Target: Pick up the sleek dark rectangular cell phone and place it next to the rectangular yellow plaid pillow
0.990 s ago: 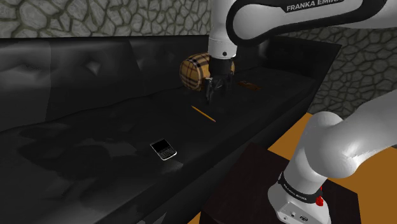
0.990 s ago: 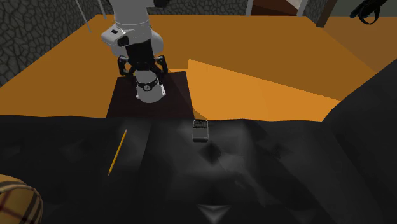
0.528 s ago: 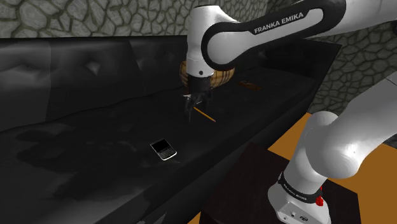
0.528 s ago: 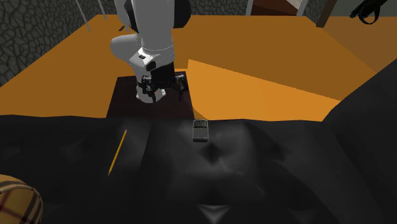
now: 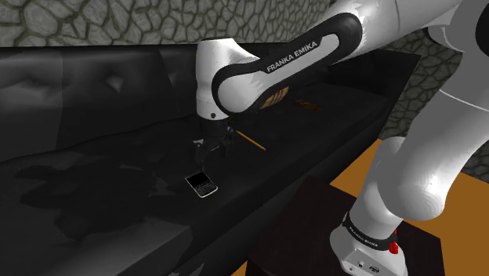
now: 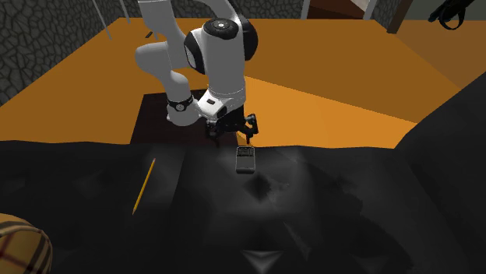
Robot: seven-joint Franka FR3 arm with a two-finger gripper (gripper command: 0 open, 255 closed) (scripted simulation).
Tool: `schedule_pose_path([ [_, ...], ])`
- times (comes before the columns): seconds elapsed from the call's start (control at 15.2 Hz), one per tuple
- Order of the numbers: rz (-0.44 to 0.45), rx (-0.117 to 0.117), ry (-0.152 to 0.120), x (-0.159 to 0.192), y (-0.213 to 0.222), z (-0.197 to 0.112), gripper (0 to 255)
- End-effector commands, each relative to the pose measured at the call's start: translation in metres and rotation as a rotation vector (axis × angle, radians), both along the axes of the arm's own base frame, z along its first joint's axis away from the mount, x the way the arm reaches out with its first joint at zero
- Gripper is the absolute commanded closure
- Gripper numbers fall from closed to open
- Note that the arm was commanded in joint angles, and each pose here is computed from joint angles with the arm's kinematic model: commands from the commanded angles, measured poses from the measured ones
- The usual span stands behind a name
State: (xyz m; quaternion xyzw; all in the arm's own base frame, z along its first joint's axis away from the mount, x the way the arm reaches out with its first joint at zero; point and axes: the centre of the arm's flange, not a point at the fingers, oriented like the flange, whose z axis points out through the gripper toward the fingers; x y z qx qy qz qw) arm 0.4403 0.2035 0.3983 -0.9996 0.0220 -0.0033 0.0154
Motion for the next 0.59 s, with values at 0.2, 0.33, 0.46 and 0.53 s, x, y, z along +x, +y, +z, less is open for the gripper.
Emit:
schedule_pose_path([
  [0.2,0.008,0.017,-0.002,0.023,0.032,-0.033,0],
  [0.33,0.008,0.017,-0.002,0.023,0.032,-0.043,0],
  [0.46,0.008,0.017,-0.002,0.023,0.033,-0.054,0],
  [0.53,0.008,0.017,-0.002,0.023,0.033,-0.059,0],
])
